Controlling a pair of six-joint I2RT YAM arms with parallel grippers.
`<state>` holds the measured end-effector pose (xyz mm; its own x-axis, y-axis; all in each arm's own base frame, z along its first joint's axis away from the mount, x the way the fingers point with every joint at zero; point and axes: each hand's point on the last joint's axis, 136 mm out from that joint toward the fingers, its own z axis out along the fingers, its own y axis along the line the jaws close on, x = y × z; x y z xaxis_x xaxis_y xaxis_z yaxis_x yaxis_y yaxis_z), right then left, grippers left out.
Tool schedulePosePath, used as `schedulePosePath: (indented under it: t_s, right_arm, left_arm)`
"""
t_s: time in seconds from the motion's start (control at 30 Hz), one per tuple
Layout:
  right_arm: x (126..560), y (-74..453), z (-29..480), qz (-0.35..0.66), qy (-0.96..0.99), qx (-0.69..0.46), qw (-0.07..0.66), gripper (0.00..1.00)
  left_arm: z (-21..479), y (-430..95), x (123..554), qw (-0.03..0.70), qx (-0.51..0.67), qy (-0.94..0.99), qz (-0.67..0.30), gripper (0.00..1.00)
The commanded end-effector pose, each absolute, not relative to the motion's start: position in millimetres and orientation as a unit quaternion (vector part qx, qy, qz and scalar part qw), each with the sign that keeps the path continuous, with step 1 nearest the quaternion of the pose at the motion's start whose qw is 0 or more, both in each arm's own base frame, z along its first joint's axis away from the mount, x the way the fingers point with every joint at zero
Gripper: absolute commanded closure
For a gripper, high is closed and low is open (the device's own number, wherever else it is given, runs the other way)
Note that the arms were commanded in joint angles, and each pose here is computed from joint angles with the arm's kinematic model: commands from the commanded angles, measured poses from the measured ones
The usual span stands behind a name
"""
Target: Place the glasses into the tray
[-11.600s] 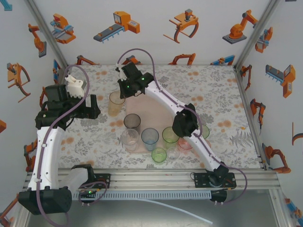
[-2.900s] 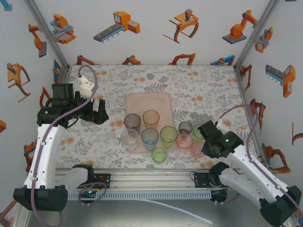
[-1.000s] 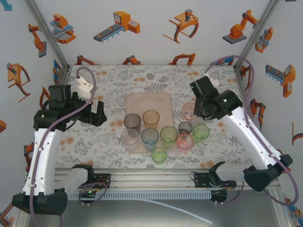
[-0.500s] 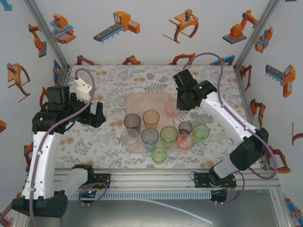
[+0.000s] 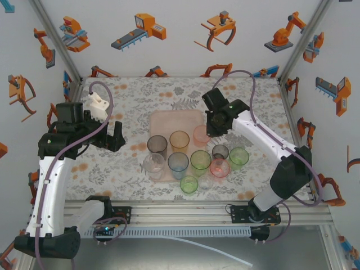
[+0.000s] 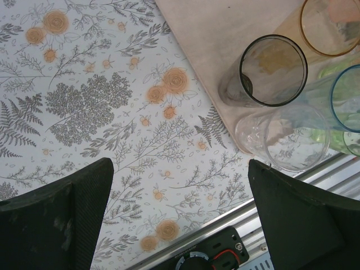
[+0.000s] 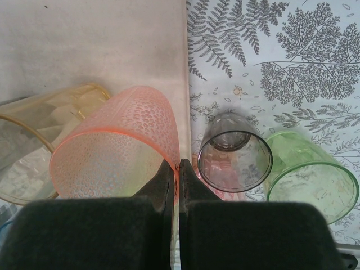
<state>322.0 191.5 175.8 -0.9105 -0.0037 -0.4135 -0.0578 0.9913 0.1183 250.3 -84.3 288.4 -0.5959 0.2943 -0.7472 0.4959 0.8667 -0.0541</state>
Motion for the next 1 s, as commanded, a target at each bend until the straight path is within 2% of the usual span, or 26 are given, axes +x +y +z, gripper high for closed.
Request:
schedulePosePath:
  t_s: [0.0,0.97]
  right_arm:
    - [326,194,170,0.067,0.975,-0.021,0.213,1.00]
    - [325,205,122,0.046,0.983,-0.056,0.167,1.00]
  left_arm:
    - [286,-86,246,0.384,0.230,0.884,-0.132,0.03]
    - [285,-87,247,0.383,0.231,0.884,-0.133,0.03]
